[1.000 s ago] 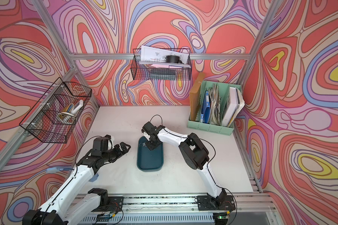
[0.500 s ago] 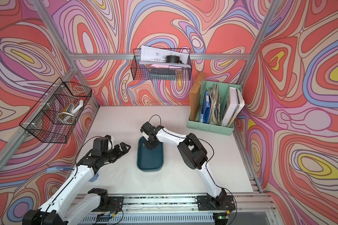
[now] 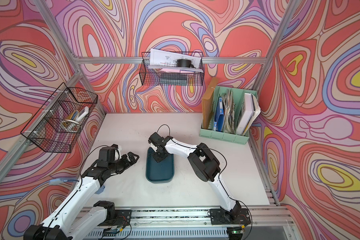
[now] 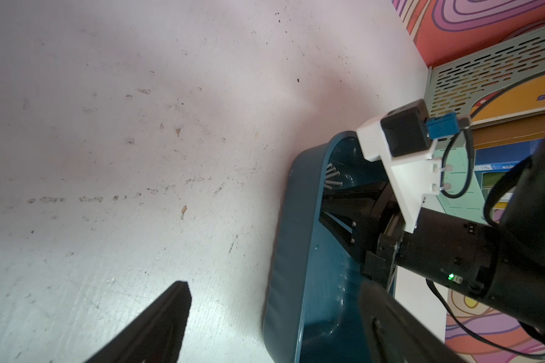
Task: Take out the screws from the storage box
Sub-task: Pick up the screw from the storage box.
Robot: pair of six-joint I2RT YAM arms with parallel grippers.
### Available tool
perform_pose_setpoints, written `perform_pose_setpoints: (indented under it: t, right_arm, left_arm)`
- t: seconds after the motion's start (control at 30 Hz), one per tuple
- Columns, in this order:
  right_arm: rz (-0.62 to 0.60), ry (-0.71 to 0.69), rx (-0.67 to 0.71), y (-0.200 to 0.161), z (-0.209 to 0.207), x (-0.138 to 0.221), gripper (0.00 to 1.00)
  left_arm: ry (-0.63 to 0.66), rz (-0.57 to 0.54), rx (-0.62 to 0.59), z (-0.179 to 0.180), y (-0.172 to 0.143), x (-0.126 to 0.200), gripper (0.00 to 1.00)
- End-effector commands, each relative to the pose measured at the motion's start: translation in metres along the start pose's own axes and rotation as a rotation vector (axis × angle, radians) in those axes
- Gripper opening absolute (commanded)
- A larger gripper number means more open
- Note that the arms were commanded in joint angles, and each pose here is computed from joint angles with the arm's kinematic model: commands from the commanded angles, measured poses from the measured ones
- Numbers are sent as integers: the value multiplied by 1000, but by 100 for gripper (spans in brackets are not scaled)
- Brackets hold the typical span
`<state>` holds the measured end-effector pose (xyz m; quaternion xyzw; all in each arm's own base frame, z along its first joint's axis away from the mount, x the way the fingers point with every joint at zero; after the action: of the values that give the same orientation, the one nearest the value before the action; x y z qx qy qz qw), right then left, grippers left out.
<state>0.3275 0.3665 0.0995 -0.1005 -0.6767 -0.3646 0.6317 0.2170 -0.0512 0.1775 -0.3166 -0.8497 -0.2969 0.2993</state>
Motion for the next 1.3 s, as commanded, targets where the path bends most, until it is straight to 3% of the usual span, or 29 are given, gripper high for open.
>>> perform_pose_setpoints:
  t: [0.0,0.43,0.7,1.27]
  right_arm:
    - [24,-5,-8,-5,1,-12,18]
    - [57,-22,1,-8,2,-20,17]
    - [62,-28,7,-7,4,-16,5]
    - [-103,-2,-54,-32,17,92,2]
  left_arm:
    - [20,6,-8,4,-4,2,90]
    - [18,2,-4,5,-4,2,90]
    - [17,4,-6,4,-4,2,90]
    - [9,7,1,3,-3,0,90]
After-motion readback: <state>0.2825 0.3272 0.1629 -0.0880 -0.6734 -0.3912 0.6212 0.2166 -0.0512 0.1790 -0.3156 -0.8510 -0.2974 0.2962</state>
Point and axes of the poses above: each gripper's point midway between its finger pads, its own x axis back along the fingers, its own z axis along the line the jaws close on, y = z × x, the point moved 8 cm from there along x, back along the fingers, and after that the axes turned 7 degrees about x, right-handed, at the moved point
